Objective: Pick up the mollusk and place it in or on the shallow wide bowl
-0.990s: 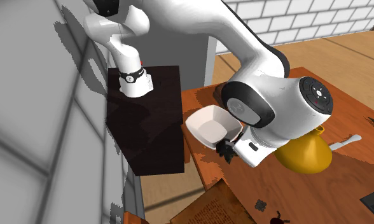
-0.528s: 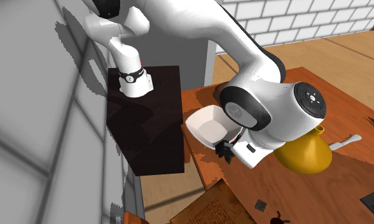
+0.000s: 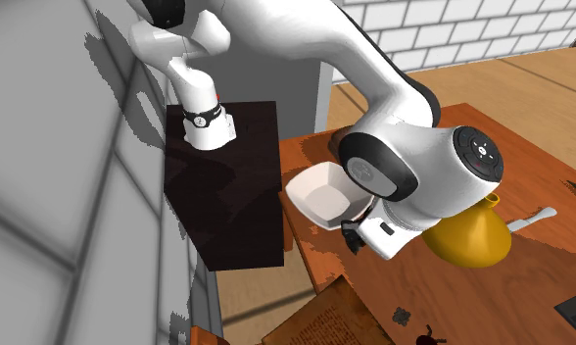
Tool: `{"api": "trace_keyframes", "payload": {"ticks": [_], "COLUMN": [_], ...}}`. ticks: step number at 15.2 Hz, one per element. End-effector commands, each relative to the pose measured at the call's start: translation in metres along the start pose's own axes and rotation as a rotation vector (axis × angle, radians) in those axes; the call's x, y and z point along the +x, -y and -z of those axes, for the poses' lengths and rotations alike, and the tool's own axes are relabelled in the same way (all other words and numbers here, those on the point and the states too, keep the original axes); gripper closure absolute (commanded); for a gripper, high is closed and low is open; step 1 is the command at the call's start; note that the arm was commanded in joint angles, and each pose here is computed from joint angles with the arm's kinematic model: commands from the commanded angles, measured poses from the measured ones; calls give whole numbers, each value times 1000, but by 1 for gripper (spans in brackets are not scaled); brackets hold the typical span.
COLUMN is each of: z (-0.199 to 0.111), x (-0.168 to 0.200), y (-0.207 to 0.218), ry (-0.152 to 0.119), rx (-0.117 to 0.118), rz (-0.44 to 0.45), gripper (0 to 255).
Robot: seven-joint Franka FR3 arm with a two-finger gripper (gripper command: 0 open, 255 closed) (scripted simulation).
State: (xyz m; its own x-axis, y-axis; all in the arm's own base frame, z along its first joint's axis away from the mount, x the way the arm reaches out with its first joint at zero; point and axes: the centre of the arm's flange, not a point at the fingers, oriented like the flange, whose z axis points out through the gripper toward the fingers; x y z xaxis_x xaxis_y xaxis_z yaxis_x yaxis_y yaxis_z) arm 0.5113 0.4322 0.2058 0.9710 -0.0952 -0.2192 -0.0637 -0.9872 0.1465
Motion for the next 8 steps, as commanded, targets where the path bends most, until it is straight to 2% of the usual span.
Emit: {"api": "trace_keyframes", "payload": {"ticks": [1,4,8], "z": [-2,-1,19], "x": [-1,-1,-6], "y": [0,0,-3], "ry": [3,3,3], "rx": [-3,-3,-3], "rz": [1,1,1], "gripper": [255,255,255]}}
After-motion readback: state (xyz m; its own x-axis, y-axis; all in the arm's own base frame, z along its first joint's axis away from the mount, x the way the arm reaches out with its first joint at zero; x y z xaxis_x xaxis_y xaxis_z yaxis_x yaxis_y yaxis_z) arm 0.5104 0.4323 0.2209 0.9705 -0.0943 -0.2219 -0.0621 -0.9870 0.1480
